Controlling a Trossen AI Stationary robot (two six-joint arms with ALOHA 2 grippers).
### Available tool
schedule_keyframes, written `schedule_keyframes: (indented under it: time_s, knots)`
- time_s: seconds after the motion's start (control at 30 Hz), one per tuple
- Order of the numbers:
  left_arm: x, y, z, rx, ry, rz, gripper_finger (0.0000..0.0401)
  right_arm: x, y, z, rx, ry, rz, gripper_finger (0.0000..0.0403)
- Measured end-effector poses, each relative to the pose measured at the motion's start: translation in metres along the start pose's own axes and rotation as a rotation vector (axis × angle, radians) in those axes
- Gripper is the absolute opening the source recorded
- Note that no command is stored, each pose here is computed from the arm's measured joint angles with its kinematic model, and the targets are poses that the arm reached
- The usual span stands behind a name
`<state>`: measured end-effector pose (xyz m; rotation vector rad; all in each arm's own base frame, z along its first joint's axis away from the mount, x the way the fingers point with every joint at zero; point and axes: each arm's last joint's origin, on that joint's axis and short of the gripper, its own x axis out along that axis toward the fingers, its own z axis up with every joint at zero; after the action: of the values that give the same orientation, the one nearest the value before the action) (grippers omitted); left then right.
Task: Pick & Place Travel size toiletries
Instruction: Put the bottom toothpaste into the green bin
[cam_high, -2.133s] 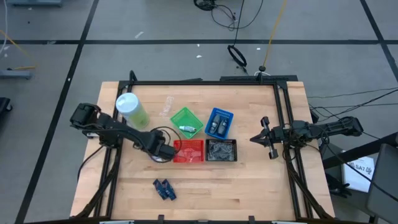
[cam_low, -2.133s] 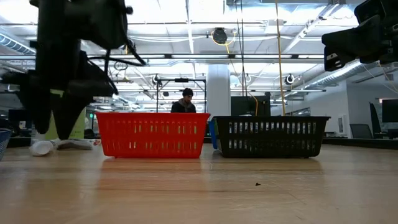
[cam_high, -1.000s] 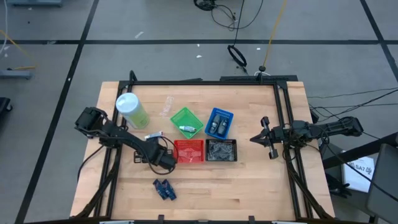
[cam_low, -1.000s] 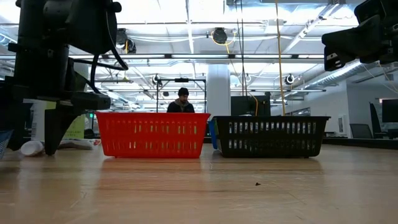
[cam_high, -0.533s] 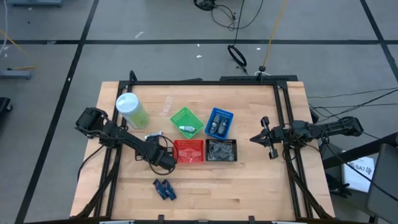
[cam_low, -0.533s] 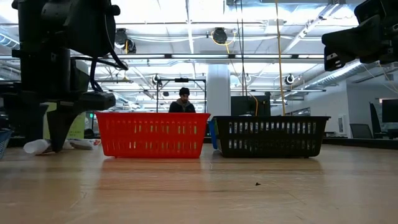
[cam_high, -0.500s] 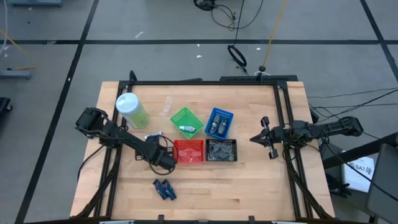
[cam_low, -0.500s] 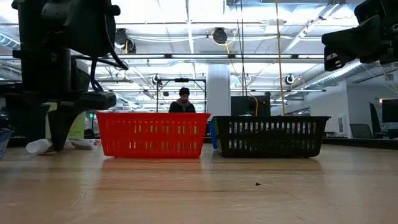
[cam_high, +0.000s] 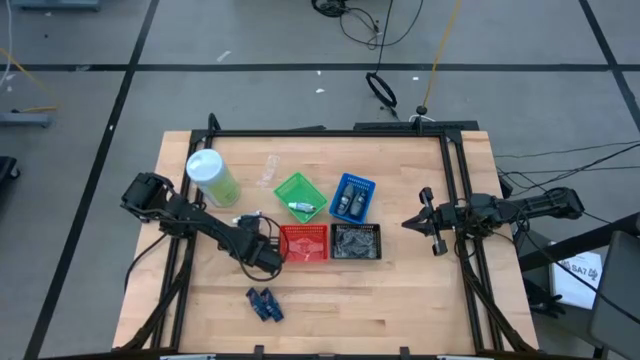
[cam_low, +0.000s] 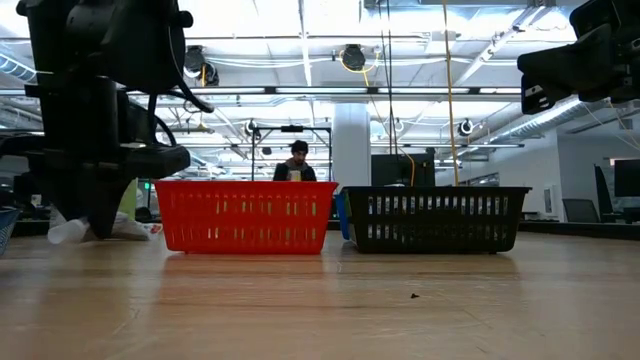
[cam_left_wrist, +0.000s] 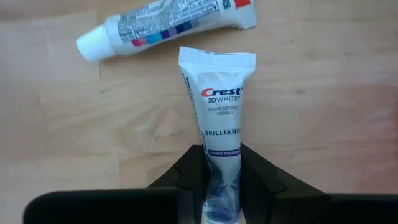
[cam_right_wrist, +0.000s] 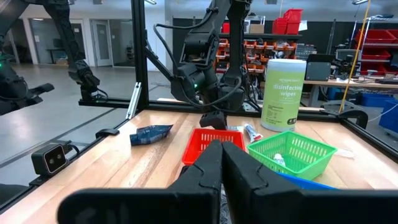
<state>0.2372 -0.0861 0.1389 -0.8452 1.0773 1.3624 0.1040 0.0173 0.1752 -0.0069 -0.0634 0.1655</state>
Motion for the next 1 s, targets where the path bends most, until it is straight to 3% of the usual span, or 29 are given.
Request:
schedule_keyframes:
  time_s: [0.3,0.6,1.0]
  knots:
    - [0.0,0.0,0.003,0.04,-0.095,-0.026,0.0008,0.0,0.0,0.0,0.0,0.0,0.0,0.0]
    - [-0.01,-0.001,0.006,0.051,-0.112,-0.079,0.0009,0.0,0.0,0.0,0.0,0.0,0.0,0.0]
    - [-0.085,-0.017,0.042,0.144,-0.366,-0.364,0.0005,0.0,0.0,0.0,0.0,0.0,0.0,0.0]
